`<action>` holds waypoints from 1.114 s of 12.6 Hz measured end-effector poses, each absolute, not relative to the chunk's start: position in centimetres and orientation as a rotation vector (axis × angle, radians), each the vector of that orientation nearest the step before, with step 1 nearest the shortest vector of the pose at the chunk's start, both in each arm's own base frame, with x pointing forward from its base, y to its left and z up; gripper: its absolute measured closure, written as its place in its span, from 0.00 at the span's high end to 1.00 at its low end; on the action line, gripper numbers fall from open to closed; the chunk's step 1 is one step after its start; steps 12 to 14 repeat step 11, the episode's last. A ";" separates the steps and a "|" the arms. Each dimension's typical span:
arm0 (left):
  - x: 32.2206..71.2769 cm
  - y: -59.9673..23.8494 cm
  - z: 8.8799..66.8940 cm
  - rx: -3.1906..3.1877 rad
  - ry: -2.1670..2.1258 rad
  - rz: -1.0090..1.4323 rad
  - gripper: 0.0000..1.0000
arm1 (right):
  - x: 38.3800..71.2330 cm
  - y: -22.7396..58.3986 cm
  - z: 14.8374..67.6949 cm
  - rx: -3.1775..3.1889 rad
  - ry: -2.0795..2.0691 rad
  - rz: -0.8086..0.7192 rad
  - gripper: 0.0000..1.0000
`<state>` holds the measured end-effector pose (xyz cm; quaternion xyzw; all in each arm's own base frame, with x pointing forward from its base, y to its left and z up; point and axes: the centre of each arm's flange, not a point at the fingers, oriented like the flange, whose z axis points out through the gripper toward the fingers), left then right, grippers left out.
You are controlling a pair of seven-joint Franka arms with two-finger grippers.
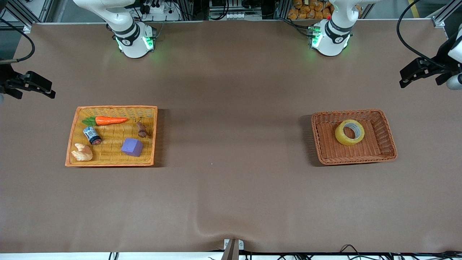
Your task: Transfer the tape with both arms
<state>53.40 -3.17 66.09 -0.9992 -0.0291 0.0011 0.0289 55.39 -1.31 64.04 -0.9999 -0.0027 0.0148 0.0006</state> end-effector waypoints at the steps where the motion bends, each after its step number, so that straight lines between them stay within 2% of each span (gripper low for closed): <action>1: 53.3 -2.9 65.8 -3.082 -0.097 0.015 1.00 | 55.4 -1.3 64.0 -3.140 -0.009 0.046 1.00; 14: 53.1 -2.0 63.8 -3.080 -0.120 0.084 1.00 | 55.4 -1.3 64.1 -3.140 -0.009 0.043 1.00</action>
